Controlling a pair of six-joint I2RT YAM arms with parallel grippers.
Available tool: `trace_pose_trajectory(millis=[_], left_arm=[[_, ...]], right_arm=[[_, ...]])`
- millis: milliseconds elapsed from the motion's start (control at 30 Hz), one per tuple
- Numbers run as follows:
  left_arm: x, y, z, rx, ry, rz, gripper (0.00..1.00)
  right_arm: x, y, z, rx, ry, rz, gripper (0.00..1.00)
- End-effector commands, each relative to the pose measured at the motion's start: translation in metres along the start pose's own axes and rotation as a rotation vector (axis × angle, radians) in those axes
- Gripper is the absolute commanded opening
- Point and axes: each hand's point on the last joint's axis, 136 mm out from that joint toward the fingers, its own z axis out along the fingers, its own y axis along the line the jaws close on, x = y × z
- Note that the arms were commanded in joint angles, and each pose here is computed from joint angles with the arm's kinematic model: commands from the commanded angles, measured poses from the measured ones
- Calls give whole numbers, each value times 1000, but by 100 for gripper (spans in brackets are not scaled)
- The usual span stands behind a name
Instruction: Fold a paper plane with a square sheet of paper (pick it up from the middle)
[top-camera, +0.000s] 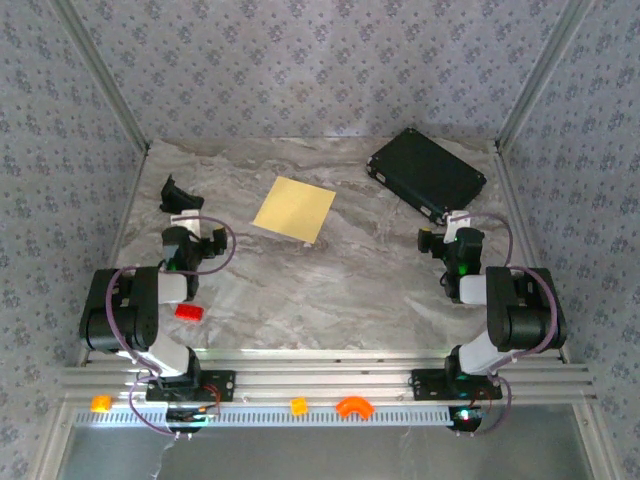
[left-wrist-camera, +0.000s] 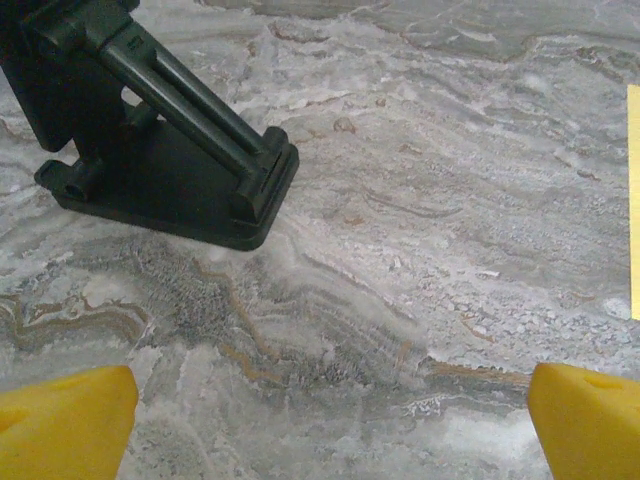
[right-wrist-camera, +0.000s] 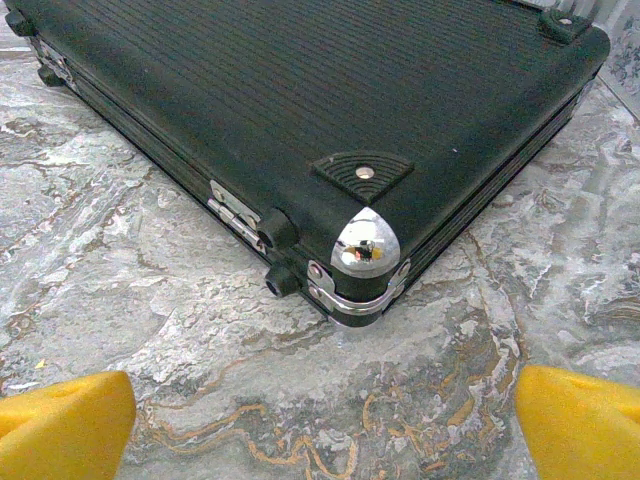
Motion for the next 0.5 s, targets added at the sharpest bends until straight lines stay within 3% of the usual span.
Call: trace_pose_trajectory(millis=[0, 233, 300, 400, 467], left_arm=[[-16, 1, -11, 8, -89, -4, 100], [-59, -10, -26, 65, -3, -48, 100], [-76, -13, -29, 77, -7, -143, 100], [-92, -14, -33, 60, 92, -372, 100], [-101, -29, -34, 144, 161, -401, 100]], right_arm=[[-14, 8, 0, -28, -51, -15, 99], [-32, 5, -21, -3, -4, 25, 99], [-38, -2, -32, 17, 28, 94, 99], [-47, 2, -53, -10, 69, 208, 99], [-49, 7, -65, -33, 106, 327, 99]])
